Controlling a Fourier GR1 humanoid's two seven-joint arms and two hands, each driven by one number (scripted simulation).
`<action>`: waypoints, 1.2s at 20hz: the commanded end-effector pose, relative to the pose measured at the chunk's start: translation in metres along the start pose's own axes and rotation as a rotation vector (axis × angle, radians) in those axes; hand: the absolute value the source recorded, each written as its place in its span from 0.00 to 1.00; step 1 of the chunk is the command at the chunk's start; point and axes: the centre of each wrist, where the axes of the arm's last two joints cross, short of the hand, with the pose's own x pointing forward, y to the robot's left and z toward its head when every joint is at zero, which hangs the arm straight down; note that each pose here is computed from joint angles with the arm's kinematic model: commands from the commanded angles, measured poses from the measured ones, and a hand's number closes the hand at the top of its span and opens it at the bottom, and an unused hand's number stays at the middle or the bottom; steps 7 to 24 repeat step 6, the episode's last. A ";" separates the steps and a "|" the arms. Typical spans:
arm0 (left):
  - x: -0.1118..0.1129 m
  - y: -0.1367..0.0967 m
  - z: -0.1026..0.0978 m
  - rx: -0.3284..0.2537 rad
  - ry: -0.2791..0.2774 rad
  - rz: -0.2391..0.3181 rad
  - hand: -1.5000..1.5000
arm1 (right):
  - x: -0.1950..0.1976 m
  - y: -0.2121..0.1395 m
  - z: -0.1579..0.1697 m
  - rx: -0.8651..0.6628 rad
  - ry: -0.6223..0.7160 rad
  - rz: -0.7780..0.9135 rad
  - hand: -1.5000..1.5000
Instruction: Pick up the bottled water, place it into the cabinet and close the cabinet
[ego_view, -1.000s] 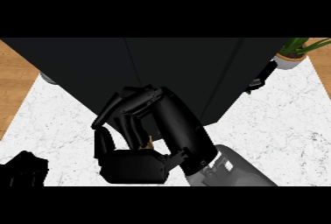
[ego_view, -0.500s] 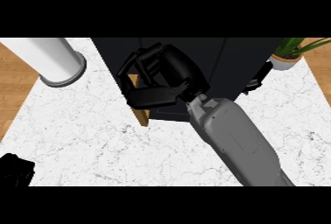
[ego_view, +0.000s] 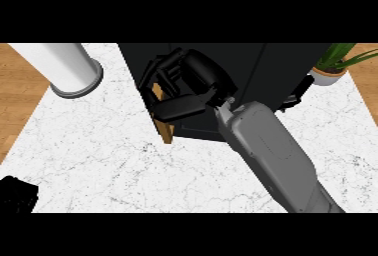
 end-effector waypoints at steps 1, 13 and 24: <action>0.001 -0.002 -0.006 -0.016 -0.001 0.009 1.00 | -0.003 -0.069 0.005 -0.237 0.094 0.007 1.00; 0.004 -0.003 -0.020 -0.010 -0.015 0.006 1.00 | -0.018 -0.072 0.011 -0.205 0.095 0.006 1.00; 0.004 -0.003 -0.020 -0.010 -0.015 0.006 1.00 | -0.018 -0.072 0.011 -0.205 0.095 0.006 1.00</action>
